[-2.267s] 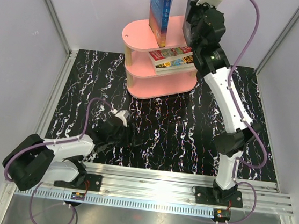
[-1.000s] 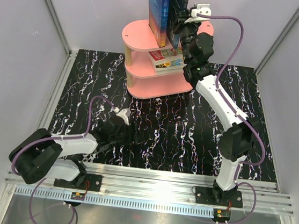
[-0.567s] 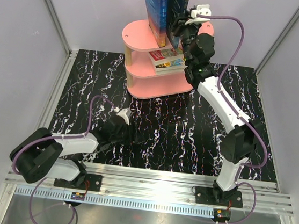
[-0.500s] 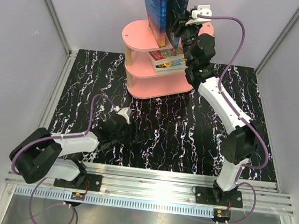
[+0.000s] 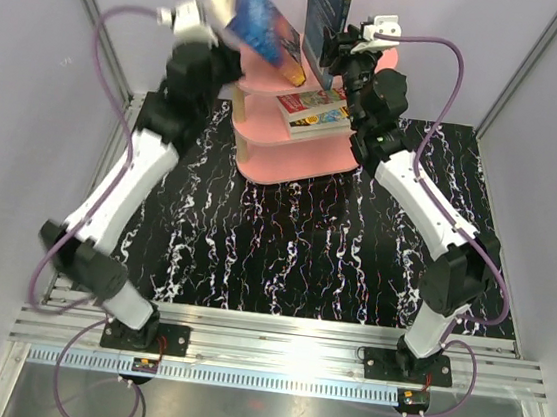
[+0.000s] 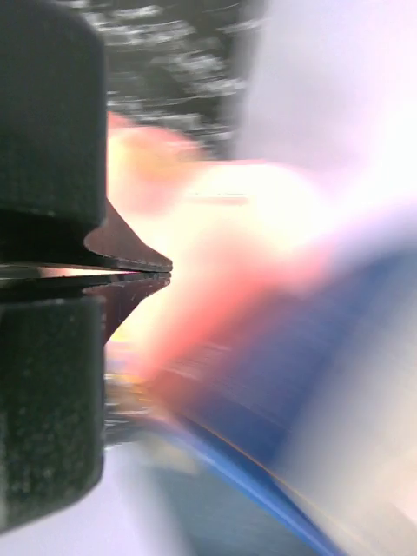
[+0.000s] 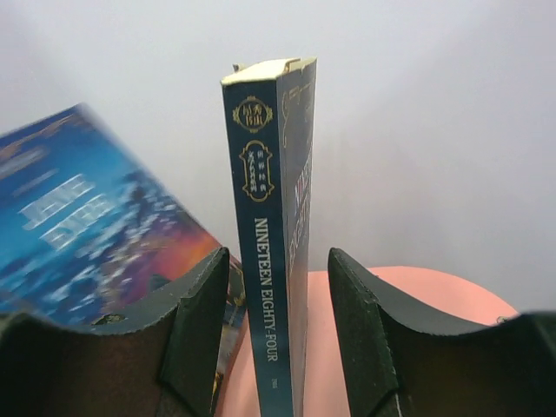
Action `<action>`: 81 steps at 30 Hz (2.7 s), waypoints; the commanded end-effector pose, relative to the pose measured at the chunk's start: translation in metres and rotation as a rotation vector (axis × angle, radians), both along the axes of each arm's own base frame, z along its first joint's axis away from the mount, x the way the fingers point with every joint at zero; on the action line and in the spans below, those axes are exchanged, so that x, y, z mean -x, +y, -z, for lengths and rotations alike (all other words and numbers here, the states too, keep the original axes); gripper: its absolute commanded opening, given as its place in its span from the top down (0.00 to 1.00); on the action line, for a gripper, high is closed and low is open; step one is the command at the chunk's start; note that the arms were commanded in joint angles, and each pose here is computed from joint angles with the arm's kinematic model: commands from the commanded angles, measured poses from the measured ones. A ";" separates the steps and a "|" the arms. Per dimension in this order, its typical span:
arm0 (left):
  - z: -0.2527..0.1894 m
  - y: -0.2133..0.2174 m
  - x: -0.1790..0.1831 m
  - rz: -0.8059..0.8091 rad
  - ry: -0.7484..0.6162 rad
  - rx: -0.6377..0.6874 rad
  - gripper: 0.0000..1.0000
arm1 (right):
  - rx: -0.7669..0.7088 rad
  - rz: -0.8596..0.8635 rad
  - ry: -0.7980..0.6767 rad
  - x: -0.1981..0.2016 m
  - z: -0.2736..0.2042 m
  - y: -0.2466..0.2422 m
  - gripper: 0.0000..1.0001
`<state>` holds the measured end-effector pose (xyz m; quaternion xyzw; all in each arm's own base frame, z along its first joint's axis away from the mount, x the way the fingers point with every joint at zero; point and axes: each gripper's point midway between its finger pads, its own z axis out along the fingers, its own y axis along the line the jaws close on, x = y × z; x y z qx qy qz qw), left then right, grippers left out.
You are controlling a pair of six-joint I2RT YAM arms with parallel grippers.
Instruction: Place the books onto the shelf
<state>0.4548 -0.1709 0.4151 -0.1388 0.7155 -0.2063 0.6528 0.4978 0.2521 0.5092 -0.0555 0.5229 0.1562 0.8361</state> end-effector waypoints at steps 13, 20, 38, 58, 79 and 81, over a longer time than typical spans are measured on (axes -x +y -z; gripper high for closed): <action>0.036 0.011 -0.165 0.000 -0.001 -0.112 1.00 | -0.047 -0.066 0.033 0.020 0.001 0.000 0.51; 0.043 0.027 -0.144 -0.020 -0.015 -0.146 0.99 | -0.060 -0.140 0.045 0.005 -0.003 0.027 0.53; 0.021 0.049 -0.108 -0.025 -0.039 -0.157 0.26 | -0.057 -0.065 0.088 0.012 0.014 0.019 0.00; 0.013 0.064 -0.063 -0.059 -0.032 -0.176 0.27 | -0.118 0.056 0.102 -0.009 -0.003 0.008 1.00; 0.156 0.148 -0.066 -0.163 0.249 0.042 0.30 | 0.729 0.343 -0.080 -0.019 0.084 0.062 0.85; 0.170 0.149 -0.074 -0.152 0.283 0.067 0.31 | 0.720 0.343 -0.047 -0.022 0.088 0.053 0.32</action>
